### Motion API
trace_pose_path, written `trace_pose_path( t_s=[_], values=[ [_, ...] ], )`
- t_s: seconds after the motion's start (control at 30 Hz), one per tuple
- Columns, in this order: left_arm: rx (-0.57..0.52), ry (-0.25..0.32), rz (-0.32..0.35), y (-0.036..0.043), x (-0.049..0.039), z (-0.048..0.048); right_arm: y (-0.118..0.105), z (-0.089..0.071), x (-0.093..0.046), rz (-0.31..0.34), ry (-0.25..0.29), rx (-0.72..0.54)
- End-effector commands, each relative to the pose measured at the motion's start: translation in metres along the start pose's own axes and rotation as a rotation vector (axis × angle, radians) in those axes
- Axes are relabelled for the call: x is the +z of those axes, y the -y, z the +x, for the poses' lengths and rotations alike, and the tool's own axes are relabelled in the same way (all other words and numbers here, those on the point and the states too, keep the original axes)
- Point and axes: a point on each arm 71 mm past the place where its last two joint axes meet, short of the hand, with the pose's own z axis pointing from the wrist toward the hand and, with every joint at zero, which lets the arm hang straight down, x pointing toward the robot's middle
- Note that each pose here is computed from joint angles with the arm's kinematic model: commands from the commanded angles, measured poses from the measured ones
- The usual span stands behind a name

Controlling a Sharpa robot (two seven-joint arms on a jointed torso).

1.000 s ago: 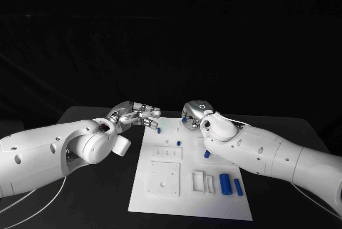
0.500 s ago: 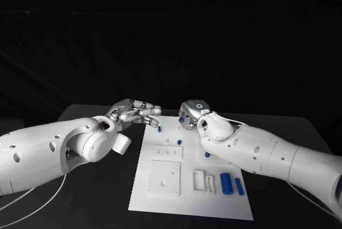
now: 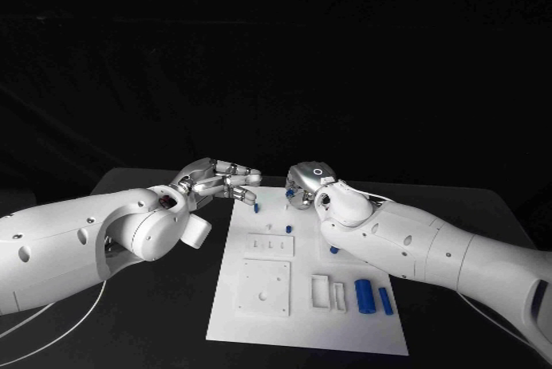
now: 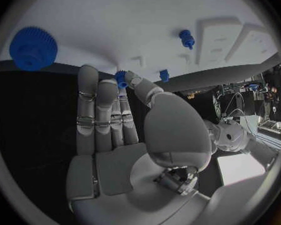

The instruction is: Assemble the parts on the task board

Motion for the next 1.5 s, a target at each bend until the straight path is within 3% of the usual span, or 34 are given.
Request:
trace_pose_path(
  t_s=[0.03, 1.5],
  values=[
    [0.002, -0.023, 0.011, 0.0036, 0.0011, 0.0034, -0.0018, 0.0006, 0.0006, -0.012, -0.006, -0.008],
    [0.010, -0.041, 0.012, 0.0078, 0.0017, 0.0059, -0.0022, 0.0080, 0.0043, -0.016, -0.067, 0.012]
  ],
)
